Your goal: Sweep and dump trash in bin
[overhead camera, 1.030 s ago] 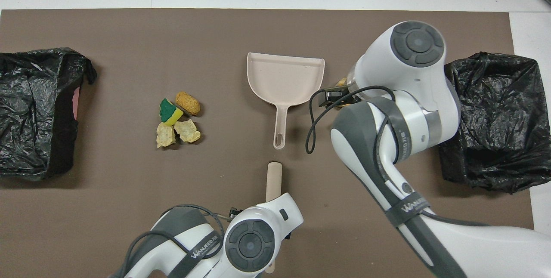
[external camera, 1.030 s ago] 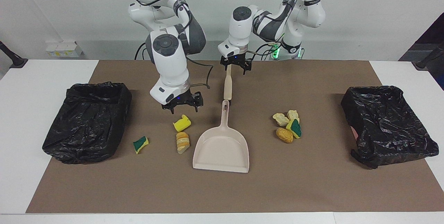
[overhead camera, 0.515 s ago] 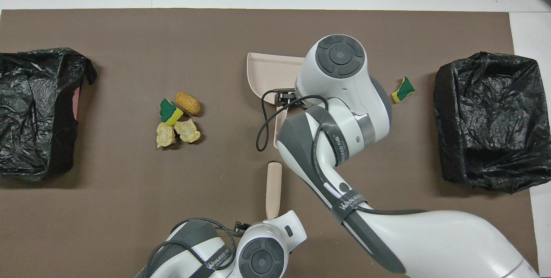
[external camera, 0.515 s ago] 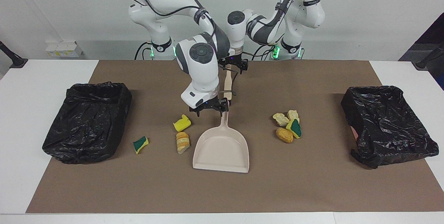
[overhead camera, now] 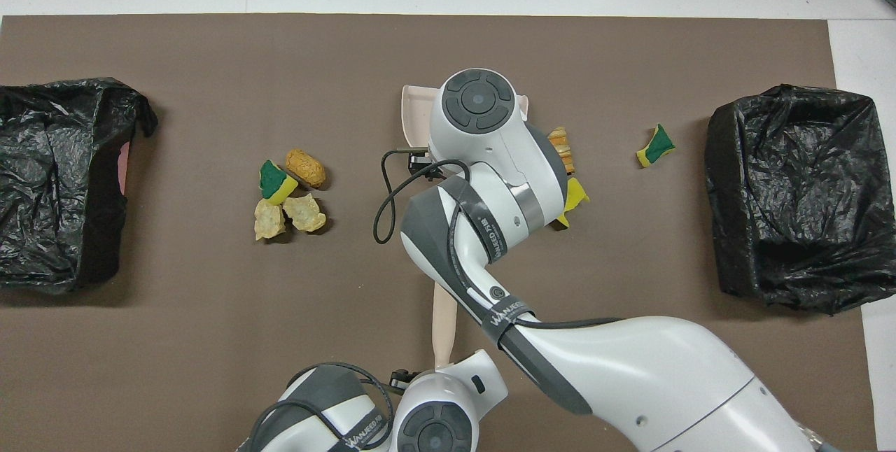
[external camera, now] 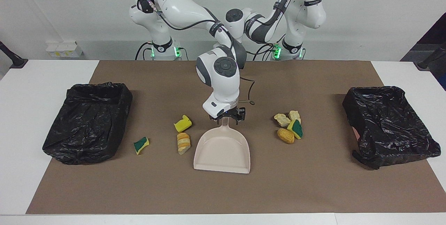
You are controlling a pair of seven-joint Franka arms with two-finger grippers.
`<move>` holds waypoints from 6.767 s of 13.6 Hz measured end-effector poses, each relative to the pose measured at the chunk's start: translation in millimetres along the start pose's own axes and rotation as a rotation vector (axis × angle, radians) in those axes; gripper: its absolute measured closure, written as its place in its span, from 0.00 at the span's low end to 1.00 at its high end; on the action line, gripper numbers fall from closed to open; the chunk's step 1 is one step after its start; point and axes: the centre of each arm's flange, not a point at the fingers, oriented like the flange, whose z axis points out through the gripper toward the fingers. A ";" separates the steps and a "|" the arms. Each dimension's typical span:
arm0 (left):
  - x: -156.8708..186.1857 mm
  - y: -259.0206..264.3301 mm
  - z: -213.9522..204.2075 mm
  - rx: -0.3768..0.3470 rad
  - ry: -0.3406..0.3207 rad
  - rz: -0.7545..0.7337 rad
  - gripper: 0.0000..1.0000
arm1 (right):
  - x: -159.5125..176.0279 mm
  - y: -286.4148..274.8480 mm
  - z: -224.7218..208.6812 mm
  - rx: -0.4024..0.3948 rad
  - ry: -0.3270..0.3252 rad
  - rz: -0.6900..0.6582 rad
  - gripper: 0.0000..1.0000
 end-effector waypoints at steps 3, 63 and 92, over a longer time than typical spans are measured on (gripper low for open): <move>0.4 0.1 -0.6 0.000 0.000 -0.002 0.72 | -5.6 0.6 10.3 -0.015 -0.022 0.025 0.37; 171.6 -338.7 -119.0 0.078 0.008 -0.153 0.73 | -36.0 46.3 1.5 -0.215 -0.140 -1.626 0.69; 131.3 -268.5 -168.0 -0.084 -0.035 -0.337 0.73 | -5.2 114.3 -37.1 -0.154 -0.097 -1.569 0.69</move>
